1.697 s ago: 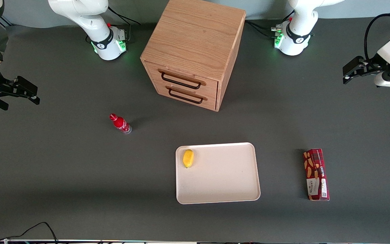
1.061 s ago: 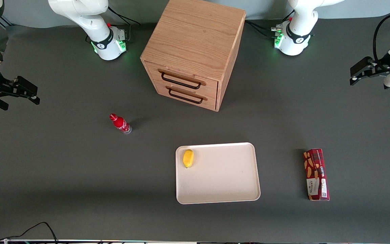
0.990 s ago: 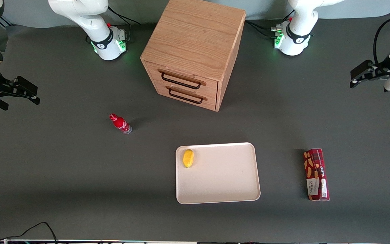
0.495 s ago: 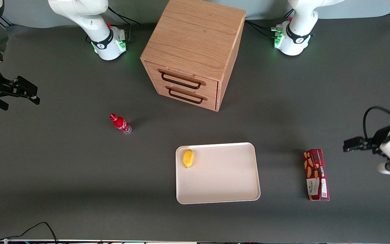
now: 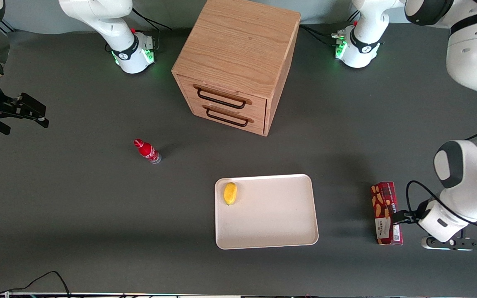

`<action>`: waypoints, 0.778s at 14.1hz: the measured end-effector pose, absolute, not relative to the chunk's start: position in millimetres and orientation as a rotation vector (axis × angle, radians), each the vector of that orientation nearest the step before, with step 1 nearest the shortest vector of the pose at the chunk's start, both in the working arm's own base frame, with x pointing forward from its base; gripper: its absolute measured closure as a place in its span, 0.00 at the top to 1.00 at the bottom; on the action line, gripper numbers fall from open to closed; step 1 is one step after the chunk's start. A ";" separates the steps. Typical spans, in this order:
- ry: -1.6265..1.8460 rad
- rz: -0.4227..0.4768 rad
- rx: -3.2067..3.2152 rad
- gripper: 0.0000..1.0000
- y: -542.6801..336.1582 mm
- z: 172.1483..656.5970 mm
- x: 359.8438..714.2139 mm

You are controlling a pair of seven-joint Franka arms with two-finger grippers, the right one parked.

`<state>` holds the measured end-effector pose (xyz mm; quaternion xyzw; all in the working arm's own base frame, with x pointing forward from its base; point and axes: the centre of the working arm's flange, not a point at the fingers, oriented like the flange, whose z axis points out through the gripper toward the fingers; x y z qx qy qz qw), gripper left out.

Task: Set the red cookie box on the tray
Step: 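Close the left gripper around the end of the cookie box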

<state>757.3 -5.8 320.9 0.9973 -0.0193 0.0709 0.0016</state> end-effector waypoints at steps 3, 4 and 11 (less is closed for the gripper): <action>-0.082 0.266 3.127 1.00 -8.2 269.3 763.0; -0.091 0.267 3.128 1.00 -9.1 254.6 762.4; -0.167 0.251 3.178 0.46 -9.2 231.3 759.3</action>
